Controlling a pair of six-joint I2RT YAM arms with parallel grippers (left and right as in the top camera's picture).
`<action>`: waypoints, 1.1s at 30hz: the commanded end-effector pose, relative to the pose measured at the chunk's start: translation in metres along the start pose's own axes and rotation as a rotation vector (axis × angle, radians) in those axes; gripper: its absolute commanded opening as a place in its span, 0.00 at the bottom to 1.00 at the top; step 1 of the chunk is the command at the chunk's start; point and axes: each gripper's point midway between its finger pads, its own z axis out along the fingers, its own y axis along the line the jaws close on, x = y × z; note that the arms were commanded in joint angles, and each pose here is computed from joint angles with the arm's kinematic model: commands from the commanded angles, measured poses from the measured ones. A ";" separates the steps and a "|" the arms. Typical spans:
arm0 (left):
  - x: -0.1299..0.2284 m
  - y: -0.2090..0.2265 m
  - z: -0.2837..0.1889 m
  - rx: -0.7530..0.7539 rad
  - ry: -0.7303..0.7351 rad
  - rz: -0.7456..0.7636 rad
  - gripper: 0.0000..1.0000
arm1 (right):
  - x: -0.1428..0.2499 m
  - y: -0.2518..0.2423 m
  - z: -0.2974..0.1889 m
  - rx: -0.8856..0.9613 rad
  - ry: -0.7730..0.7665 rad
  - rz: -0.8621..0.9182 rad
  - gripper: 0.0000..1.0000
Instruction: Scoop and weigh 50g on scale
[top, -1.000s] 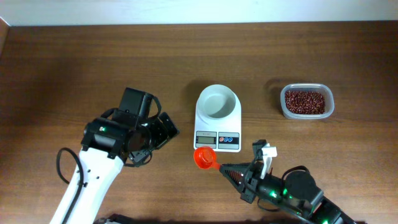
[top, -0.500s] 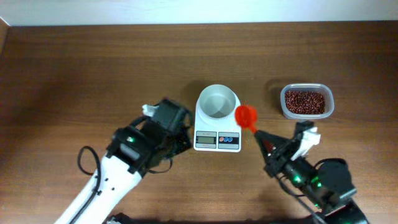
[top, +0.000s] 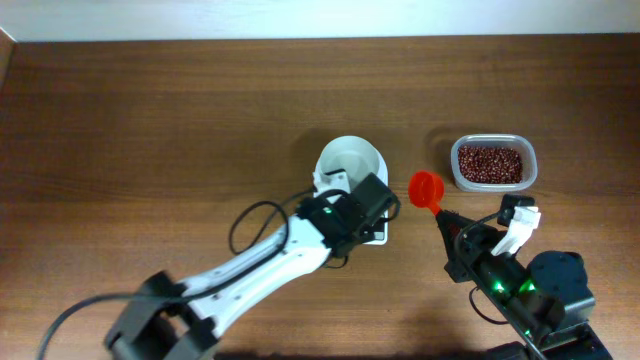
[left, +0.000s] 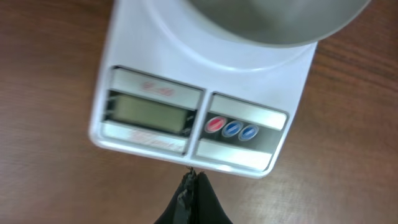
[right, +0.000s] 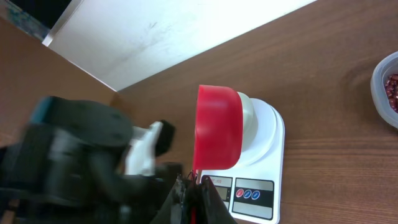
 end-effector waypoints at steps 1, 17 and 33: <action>0.010 -0.009 0.027 -0.031 -0.019 -0.001 0.00 | -0.009 0.004 -0.004 -0.004 -0.030 -0.017 0.04; 0.006 -0.010 0.064 -0.072 -0.069 0.002 0.00 | -0.009 0.004 -0.004 -0.005 -0.030 -0.017 0.04; 0.005 -0.014 0.070 -0.062 -0.080 -0.001 0.00 | -0.009 0.004 -0.004 -0.005 -0.029 -0.017 0.04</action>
